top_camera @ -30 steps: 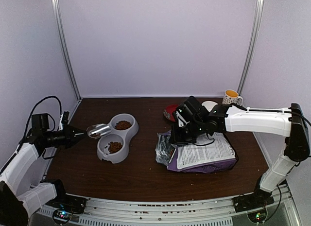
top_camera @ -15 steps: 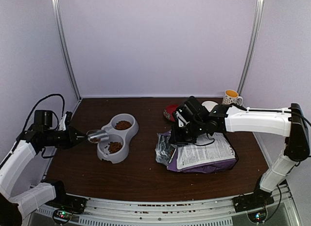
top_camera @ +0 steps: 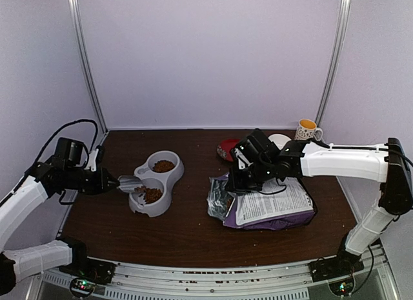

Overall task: Serve the pet food
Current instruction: Place the pet food in the pet food bowl.

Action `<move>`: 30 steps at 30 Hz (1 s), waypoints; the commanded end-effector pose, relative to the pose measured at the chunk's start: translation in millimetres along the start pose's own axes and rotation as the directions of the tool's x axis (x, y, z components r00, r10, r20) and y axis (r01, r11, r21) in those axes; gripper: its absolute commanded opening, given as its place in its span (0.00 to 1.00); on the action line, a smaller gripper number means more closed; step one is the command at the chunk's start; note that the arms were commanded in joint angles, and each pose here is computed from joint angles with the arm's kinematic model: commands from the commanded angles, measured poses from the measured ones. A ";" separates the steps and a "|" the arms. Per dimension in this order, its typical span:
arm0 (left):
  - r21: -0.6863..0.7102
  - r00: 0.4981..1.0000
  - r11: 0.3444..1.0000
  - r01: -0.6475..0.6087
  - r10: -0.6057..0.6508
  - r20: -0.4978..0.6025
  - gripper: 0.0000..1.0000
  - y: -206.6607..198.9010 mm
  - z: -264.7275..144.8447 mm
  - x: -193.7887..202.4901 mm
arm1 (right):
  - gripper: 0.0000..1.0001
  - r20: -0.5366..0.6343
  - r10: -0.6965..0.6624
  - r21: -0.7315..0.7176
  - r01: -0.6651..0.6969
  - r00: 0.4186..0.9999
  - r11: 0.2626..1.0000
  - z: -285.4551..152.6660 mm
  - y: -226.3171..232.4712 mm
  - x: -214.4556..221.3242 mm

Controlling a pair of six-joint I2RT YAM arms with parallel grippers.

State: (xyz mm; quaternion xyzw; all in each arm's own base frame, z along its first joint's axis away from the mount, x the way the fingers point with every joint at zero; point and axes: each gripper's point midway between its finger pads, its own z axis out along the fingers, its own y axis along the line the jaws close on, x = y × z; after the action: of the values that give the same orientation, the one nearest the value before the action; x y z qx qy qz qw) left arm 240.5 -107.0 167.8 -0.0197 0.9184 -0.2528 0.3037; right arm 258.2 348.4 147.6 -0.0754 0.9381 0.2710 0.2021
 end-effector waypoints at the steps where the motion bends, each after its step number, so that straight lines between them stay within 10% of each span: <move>1: -0.059 0.997 0.996 -0.065 0.067 0.040 0.00 -6.5 -4.0 -15.1 | 0.00 0.010 0.016 0.046 -0.017 1.000 0.999 -6.5 -17.6 -0.5; 30: -0.241 0.976 0.964 -0.109 0.149 0.156 0.00 -2.8 -31.4 -40.9 | 0.00 0.019 0.026 0.042 -0.027 0.999 0.999 -14.1 -28.1 8.7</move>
State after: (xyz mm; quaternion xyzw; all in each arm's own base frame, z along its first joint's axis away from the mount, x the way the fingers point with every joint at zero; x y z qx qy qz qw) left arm 243.0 -95.9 190.4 0.0036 0.9275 -0.1284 0.3510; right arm 253.4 336.9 146.7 -0.0732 0.9344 0.2786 0.2098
